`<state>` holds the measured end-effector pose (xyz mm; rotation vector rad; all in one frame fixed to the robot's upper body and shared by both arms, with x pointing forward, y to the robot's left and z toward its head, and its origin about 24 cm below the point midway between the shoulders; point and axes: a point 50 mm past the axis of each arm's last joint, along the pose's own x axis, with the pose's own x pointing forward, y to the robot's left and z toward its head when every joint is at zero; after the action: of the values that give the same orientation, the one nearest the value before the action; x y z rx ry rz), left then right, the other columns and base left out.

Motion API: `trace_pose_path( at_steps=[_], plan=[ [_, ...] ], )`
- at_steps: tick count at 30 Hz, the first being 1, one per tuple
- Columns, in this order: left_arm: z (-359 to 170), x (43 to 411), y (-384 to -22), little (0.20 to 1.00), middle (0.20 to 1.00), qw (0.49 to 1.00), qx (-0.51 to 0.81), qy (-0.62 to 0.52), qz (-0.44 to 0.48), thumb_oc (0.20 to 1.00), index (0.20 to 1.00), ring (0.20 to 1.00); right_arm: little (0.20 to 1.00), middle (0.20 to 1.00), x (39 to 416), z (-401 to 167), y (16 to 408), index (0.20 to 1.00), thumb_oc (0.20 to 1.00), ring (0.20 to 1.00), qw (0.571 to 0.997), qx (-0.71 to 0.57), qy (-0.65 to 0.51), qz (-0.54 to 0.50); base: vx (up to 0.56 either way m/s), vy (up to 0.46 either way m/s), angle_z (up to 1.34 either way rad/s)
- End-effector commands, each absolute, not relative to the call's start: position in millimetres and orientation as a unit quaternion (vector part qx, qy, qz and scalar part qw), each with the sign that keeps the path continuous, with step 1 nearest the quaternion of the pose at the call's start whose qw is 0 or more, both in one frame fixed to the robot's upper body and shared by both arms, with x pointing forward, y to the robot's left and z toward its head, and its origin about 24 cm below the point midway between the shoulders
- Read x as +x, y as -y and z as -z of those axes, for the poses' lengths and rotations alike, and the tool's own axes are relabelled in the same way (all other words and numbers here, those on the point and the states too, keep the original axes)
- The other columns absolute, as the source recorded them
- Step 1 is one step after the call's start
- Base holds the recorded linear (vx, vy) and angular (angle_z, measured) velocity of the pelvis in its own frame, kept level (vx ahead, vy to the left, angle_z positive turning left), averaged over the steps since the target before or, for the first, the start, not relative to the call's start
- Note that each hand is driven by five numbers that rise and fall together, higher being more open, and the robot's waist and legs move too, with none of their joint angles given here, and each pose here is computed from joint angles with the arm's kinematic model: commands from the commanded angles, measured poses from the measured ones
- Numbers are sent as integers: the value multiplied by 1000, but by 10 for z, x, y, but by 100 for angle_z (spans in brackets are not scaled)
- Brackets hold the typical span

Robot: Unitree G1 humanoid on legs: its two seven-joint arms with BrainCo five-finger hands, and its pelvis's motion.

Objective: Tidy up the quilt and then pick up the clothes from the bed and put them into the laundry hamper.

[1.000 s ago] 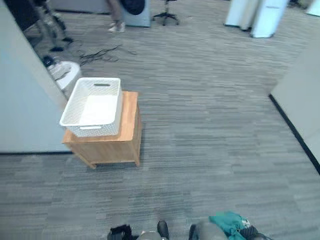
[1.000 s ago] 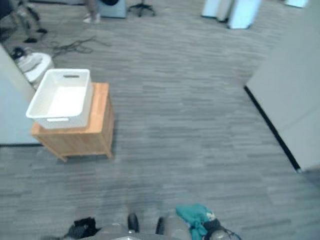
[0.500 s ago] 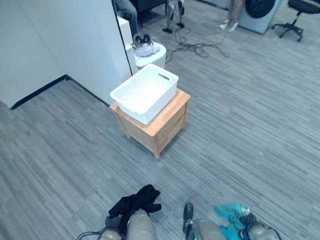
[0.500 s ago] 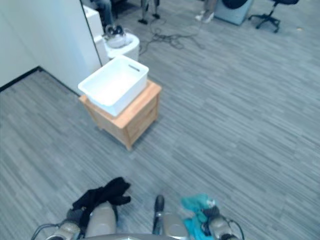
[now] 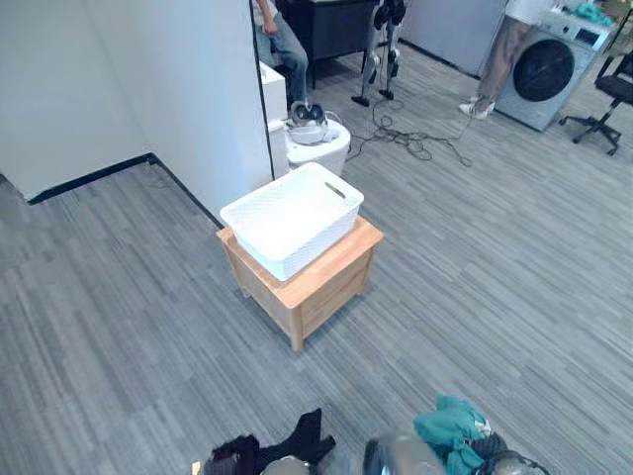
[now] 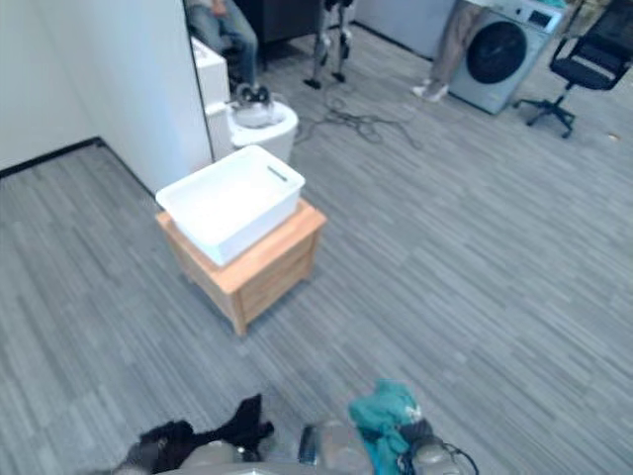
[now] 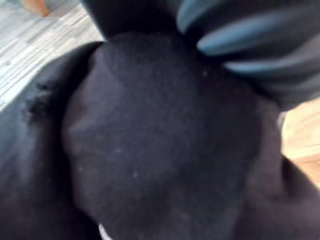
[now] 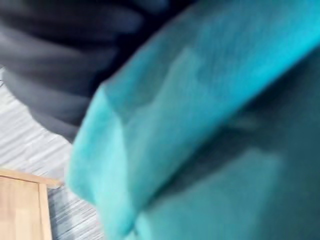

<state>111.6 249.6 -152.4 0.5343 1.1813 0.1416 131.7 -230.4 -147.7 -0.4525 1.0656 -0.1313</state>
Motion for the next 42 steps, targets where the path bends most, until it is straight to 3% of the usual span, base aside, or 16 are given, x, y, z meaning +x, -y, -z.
trace_pose_path(
  at_steps=[1, 6, 15, 28, 35, 39, 42],
  plan=[
    [1424, 1224, -2696, 200, 200, 796, 285, -527, -88, 200, 200, 200, 200, 200, 1727, 1274, 2405, 200, 200, 200, 864, -227, -440, 86, 124, -76, 38],
    [1390, 1375, -2644, 200, 200, 804, 305, -506, -67, 200, 200, 200, 200, 200, 1623, 1313, 2484, 200, 200, 200, 852, -220, -464, 107, 397, -394, 58],
    [1494, 1178, -2509, 200, 200, 801, 274, -528, -68, 200, 200, 200, 200, 200, 1667, 1264, 2568, 200, 200, 200, 848, -257, -453, 92, 271, -436, 47],
    [1509, 1186, -2429, 200, 200, 805, 278, -523, -38, 200, 200, 200, 200, 200, 1841, 1151, 2537, 200, 200, 200, 867, -273, -410, 70, 225, 91, 29],
    [1407, 1341, -2562, 200, 200, 814, 307, -490, -48, 200, 200, 200, 200, 200, 2472, 428, 2458, 200, 200, 200, 933, -290, -202, 71, 171, 139, 51],
    [1393, 1341, -2621, 200, 200, 805, 326, -493, -47, 200, 200, 200, 200, 200, 2583, 81, 2631, 200, 200, 200, 930, -332, -130, 86, 163, -20, 77],
    [1411, 1221, -2675, 200, 200, 805, 307, -503, -67, 200, 200, 200, 200, 200, 2814, -692, 2694, 200, 200, 200, 927, -358, 26, 110, 165, -55, 96]
  ],
)
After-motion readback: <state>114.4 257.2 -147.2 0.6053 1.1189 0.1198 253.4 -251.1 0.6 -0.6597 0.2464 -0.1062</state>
